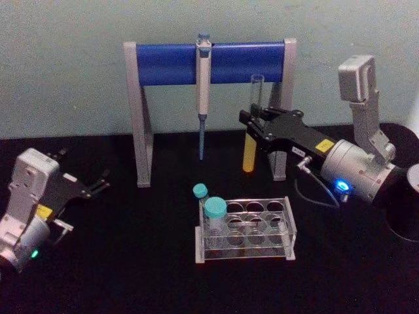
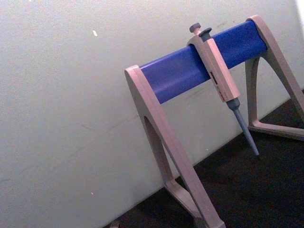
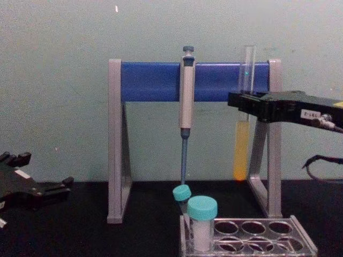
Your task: Pick up the test tube from the test tube rack, shake it, then place it back into the test tube rack.
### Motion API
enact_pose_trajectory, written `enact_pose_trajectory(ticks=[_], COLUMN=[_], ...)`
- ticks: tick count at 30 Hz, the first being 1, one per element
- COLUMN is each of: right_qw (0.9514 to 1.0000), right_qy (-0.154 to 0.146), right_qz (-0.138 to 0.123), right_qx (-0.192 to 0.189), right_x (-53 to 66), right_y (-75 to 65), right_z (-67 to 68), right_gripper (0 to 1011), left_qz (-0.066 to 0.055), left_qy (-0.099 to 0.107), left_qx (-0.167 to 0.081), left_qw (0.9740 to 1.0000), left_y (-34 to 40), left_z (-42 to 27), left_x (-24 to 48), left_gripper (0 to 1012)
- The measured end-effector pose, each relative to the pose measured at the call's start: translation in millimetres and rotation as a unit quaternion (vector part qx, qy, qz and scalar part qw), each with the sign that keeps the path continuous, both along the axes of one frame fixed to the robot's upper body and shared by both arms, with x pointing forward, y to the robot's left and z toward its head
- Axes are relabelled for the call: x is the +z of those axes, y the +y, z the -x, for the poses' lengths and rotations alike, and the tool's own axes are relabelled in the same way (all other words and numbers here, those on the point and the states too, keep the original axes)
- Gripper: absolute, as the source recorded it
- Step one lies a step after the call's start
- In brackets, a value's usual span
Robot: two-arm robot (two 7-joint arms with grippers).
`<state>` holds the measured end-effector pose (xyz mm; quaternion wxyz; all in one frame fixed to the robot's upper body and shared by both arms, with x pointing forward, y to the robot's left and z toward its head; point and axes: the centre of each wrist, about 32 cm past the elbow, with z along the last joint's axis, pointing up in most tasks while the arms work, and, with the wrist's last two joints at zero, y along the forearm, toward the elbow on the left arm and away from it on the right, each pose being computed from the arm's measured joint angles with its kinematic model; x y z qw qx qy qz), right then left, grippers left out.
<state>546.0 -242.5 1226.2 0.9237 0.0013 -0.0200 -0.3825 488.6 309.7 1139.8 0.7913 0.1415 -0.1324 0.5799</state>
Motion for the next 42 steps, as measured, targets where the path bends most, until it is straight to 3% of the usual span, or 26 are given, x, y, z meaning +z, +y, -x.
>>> enact_pose_trajectory(ticks=[19,33,37,42], right_qw=[0.9994,0.9976,0.9983,0.9993], right_qy=[0.003,0.007,0.017,0.027], right_qz=[0.002,0.032,0.029,0.019], right_qx=[-0.034,-0.061,-0.049,-0.018], right_x=[0.6,6.7,6.2,3.7], right_y=[-5.5,-23.5,-23.3,-17.5], right_z=[8.1,39.5,52.6,57.8], right_gripper=[235,235,235,235], left_qz=[0.000,0.000,0.000,0.000], left_qy=[0.000,0.000,0.000,0.000], left_qx=[0.000,0.000,0.000,0.000], left_qw=[1.0000,1.0000,1.0000,1.0000], left_y=[0.0,0.0,0.0,0.0], left_z=[0.0,0.0,0.0,0.0], left_x=[0.0,0.0,0.0,0.0], left_gripper=[1010,1010,1010,1009])
